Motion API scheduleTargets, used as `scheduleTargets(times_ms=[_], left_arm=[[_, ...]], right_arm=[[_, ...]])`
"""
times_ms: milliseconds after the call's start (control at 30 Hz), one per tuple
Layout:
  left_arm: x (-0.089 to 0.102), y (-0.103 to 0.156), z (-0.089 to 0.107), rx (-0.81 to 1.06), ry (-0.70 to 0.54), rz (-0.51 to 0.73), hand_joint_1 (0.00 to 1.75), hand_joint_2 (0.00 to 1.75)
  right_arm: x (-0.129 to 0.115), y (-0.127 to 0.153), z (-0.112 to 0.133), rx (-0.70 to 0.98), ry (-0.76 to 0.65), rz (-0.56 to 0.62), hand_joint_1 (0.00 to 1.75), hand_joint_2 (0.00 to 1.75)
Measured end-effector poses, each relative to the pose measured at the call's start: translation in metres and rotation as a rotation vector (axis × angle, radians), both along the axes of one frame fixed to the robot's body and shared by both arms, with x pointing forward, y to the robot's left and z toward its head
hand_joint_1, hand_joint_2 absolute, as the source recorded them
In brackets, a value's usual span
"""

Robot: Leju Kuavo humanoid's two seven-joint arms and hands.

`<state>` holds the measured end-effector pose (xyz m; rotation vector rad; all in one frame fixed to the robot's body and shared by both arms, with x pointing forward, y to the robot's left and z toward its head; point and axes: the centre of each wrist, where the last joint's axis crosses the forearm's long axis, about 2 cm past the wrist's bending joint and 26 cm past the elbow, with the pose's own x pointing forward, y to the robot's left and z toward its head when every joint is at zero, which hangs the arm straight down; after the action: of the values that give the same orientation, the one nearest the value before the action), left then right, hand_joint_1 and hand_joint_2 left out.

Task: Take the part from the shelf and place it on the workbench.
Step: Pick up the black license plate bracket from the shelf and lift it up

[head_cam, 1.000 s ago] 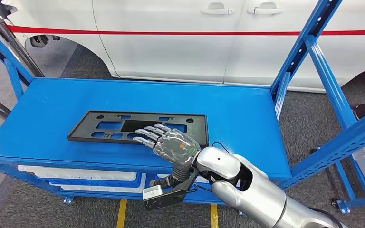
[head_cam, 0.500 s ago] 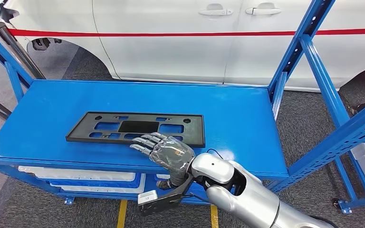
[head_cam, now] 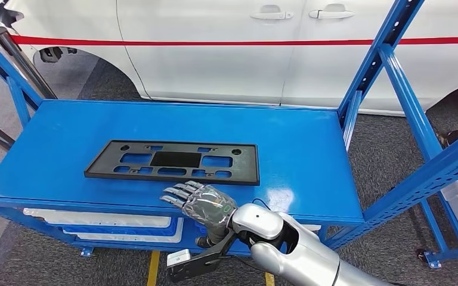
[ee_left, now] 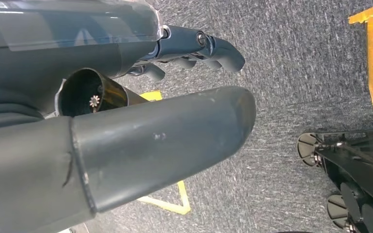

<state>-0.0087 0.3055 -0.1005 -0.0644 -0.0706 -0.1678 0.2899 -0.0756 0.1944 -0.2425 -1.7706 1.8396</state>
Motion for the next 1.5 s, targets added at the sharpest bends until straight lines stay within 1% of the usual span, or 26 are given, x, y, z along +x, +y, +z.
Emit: scheduleTargets(times_ms=[367,533,733,867,933,1100,1233,1500], left_arm=[[0.002,-0.001,0.000,0.005,-0.003,0.000,0.00,0.00],[0.004,-0.004,-0.002,0.007,-0.009,0.000,0.00,0.00],[0.008,-0.010,-0.004,0.010,-0.005,0.003,0.00,0.00],[0.010,-0.013,-0.006,0.004,-0.002,0.004,0.00,0.00],[0.011,-0.013,-0.007,0.000,-0.003,0.004,0.00,0.00],[0.011,-0.010,-0.008,0.001,-0.004,0.003,0.00,0.00],[0.012,-0.010,-0.009,-0.008,-0.003,0.003,0.00,0.00],[0.012,-0.011,-0.009,-0.018,-0.003,0.002,0.00,0.00]], right_arm=[[-0.003,0.013,-0.010,-0.030,0.021,-0.016,0.00,1.75],[0.000,0.028,-0.014,-0.043,0.024,-0.052,0.00,1.75],[0.011,0.047,-0.011,-0.047,-0.015,-0.120,0.00,1.75],[0.020,0.057,-0.006,-0.058,-0.024,-0.173,0.00,0.00],[0.025,0.060,-0.003,-0.053,-0.009,-0.172,0.00,0.00],[0.032,0.059,0.000,-0.019,0.031,-0.114,0.00,0.00],[0.034,0.060,0.005,-0.011,0.013,-0.103,0.00,1.75],[0.036,0.056,0.003,-0.017,0.013,-0.112,0.00,1.75]])
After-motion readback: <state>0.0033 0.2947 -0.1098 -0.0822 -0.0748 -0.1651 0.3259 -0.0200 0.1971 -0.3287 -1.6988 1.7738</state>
